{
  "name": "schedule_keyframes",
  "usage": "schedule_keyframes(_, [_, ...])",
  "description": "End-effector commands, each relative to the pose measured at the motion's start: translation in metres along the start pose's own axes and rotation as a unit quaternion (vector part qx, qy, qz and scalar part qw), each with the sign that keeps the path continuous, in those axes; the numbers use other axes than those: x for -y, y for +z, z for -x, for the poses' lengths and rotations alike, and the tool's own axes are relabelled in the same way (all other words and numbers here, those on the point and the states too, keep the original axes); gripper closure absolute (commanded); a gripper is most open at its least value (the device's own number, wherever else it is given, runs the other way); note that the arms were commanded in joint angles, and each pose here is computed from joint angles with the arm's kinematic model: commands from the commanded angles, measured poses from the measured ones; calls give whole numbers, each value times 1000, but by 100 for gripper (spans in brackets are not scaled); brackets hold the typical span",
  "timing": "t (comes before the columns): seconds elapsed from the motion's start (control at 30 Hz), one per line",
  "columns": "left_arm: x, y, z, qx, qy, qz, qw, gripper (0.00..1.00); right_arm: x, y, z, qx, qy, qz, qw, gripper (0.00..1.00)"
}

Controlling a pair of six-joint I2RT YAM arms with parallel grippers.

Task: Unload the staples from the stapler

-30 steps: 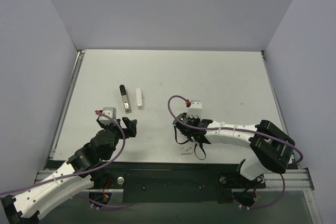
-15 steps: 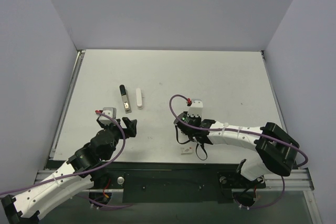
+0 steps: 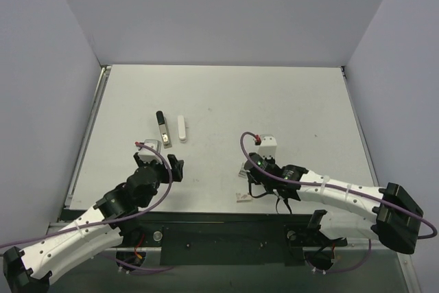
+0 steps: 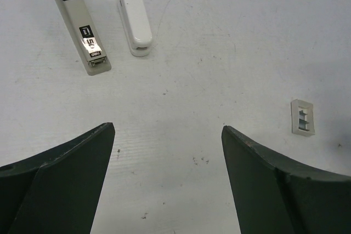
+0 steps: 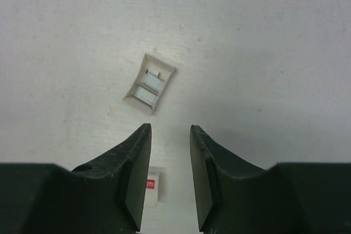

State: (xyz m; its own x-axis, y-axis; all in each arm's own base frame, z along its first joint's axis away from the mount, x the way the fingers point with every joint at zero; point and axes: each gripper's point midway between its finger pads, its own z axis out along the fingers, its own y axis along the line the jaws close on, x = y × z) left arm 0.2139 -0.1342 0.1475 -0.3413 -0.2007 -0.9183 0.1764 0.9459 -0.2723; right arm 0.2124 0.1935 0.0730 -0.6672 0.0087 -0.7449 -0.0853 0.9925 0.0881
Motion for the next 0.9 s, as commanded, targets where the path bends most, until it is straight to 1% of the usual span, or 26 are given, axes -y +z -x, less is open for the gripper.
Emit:
schedule_keyframes(0.0, [12, 3, 9, 5, -8, -19, 1000, 10, 18, -18, -44, -64, -49, 15, 997, 69])
schedule_keyframes(0.1, [13, 3, 8, 1, -6, -20, 1000, 10, 14, -30, -60, -77, -55, 44, 995, 69])
schedule_keyframes(0.27, [13, 3, 5, -7, -3, -18, 1000, 10, 12, -43, -83, -94, -72, 67, 991, 69])
schedule_keyframes(0.33, [13, 3, 3, -10, -4, -19, 1000, 10, 7, -49, -91, -101, -94, 80, 987, 69])
schedule_keyframes(0.57, [16, 2, -2, -26, -2, -26, 999, 10, 7, -44, -104, -109, -147, 57, 981, 68])
schedule_keyframes(0.77, [15, 1, -4, -31, 0, -27, 999, 10, 2, -37, -114, -121, -169, 63, 976, 61])
schedule_keyframes(0.87, [15, 1, -7, -34, 0, -26, 999, 10, -6, -35, -117, -125, -179, 76, 973, 60])
